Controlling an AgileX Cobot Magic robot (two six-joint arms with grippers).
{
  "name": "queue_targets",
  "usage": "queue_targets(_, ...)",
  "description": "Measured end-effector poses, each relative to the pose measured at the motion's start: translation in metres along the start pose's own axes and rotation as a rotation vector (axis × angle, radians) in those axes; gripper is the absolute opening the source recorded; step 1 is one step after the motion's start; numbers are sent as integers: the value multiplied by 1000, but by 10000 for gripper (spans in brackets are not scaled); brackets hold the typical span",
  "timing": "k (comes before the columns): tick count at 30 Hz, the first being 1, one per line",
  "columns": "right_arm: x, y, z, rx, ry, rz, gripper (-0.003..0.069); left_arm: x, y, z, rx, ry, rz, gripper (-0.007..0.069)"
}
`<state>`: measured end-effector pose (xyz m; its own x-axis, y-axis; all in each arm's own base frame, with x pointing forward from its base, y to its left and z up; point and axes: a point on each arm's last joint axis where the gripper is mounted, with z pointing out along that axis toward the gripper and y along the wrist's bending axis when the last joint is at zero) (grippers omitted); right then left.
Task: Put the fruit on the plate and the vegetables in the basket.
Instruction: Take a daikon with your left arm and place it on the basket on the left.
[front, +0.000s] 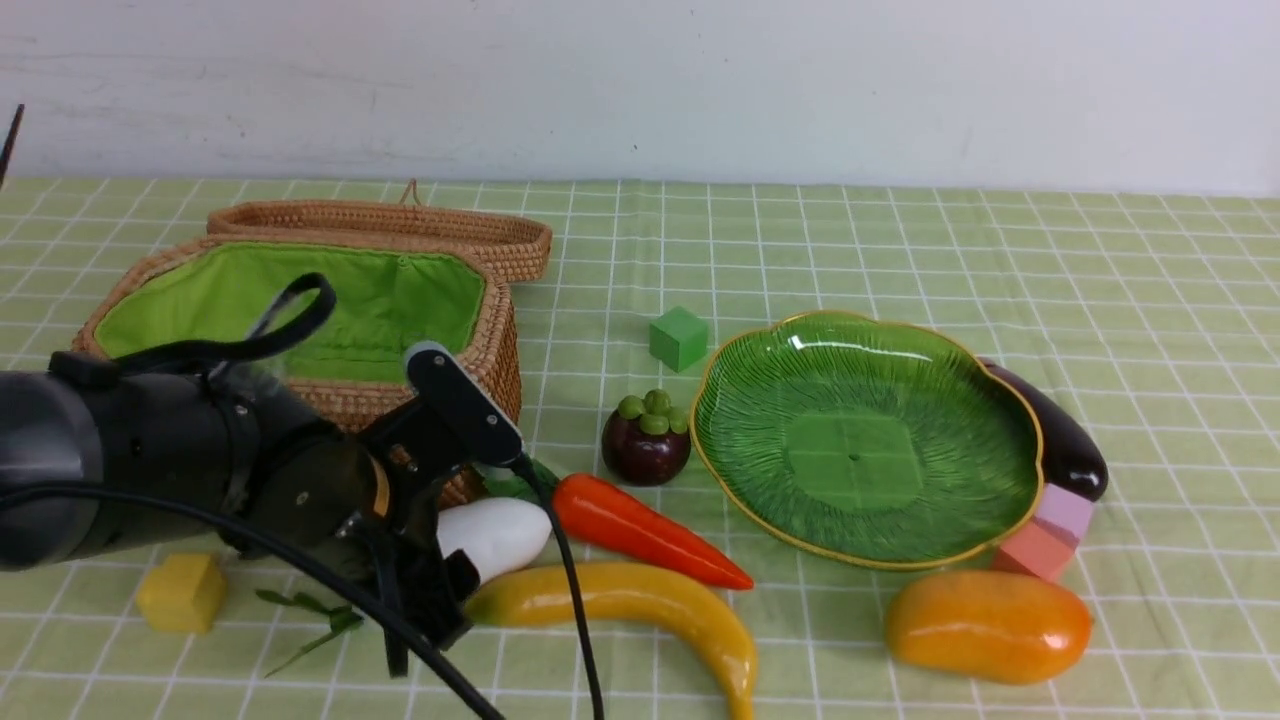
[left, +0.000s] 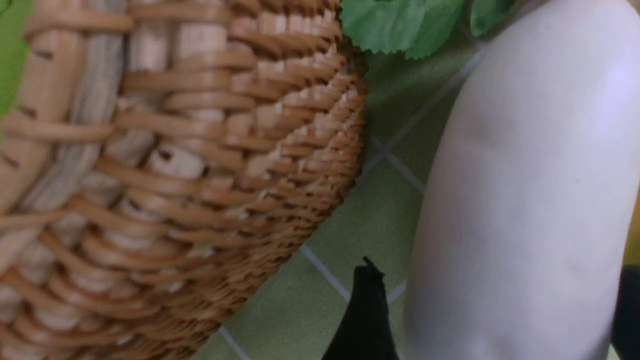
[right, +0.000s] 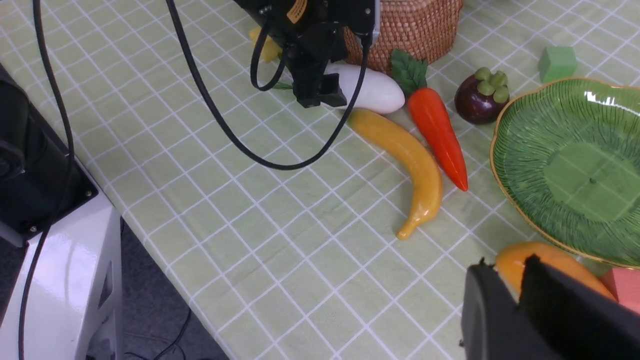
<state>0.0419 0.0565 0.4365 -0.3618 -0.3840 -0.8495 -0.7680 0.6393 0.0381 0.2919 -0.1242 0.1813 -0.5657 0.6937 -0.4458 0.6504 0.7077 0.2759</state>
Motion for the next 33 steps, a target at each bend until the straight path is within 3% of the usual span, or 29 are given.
queue_targets(6, 1, 0, 0, -3, 11, 0, 117, 3, -1, 11, 2, 26, 31, 565)
queue_targets(13, 2, 1, 0, -15, 17, 4, 121, 6, -3, 19, 11, 53, 40, 490)
queue_targets(22, 1, 2, 0, -23, 14, 7, 129, 7, -4, 18, 14, 73, 41, 490)
queue_targets(33, -8, 0, 0, -3, -88, 11, 131, 1, 3, -29, -29, 30, 54, 490)
